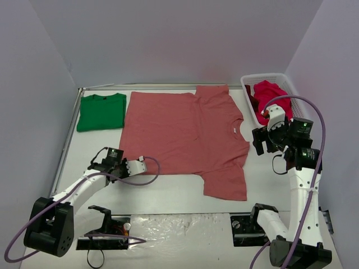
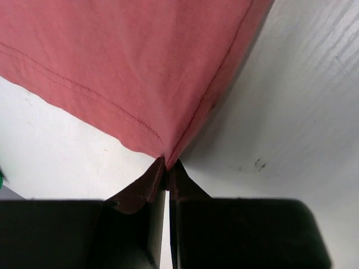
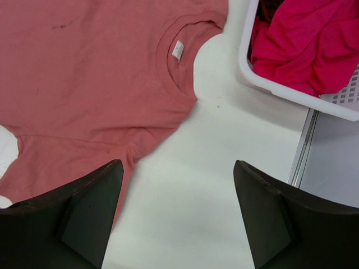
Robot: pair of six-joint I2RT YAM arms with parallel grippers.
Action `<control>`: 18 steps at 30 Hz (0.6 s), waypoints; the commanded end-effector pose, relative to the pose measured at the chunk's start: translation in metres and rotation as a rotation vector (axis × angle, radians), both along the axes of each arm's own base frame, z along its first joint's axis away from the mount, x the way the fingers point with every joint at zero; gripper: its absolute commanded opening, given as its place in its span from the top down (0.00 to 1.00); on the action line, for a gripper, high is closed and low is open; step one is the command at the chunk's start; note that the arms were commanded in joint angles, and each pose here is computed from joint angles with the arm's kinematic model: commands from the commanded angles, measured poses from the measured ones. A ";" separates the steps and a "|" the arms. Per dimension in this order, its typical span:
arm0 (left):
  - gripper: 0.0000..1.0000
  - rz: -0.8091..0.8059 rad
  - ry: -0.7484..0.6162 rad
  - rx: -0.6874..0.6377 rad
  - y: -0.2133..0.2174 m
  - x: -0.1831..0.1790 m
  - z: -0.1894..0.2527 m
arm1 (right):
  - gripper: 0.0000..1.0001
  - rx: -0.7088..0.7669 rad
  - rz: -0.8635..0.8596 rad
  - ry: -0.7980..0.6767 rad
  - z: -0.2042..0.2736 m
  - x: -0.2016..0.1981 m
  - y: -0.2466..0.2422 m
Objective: Fold and stack the t-shirts
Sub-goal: Grap the side of the flattened tshirt closest away from the robot with both arms
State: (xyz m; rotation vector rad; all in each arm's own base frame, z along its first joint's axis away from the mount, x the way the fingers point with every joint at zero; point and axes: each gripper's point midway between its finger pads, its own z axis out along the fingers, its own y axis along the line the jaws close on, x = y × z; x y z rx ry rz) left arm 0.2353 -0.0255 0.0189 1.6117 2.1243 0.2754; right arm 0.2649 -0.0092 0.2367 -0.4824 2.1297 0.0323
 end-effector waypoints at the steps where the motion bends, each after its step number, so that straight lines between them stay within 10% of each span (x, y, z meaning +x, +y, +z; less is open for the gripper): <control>1: 0.98 -0.009 0.033 -0.098 -0.010 0.006 0.027 | 0.25 -0.046 0.051 0.027 0.006 -0.010 0.001; 5: 0.98 0.049 0.039 -0.218 -0.017 0.021 0.062 | 0.30 -0.114 0.173 0.178 -0.010 -0.024 0.003; 10: 0.98 0.155 0.105 -0.300 -0.024 0.035 0.078 | 0.74 -0.253 0.321 0.465 -0.054 -0.054 0.004; 11: 0.98 0.164 0.094 -0.314 -0.026 0.042 0.085 | 0.96 -0.277 0.344 0.536 -0.071 -0.058 0.004; 18: 0.98 0.234 0.111 -0.403 -0.039 0.055 0.087 | 1.00 -0.267 0.463 0.689 -0.130 -0.039 0.022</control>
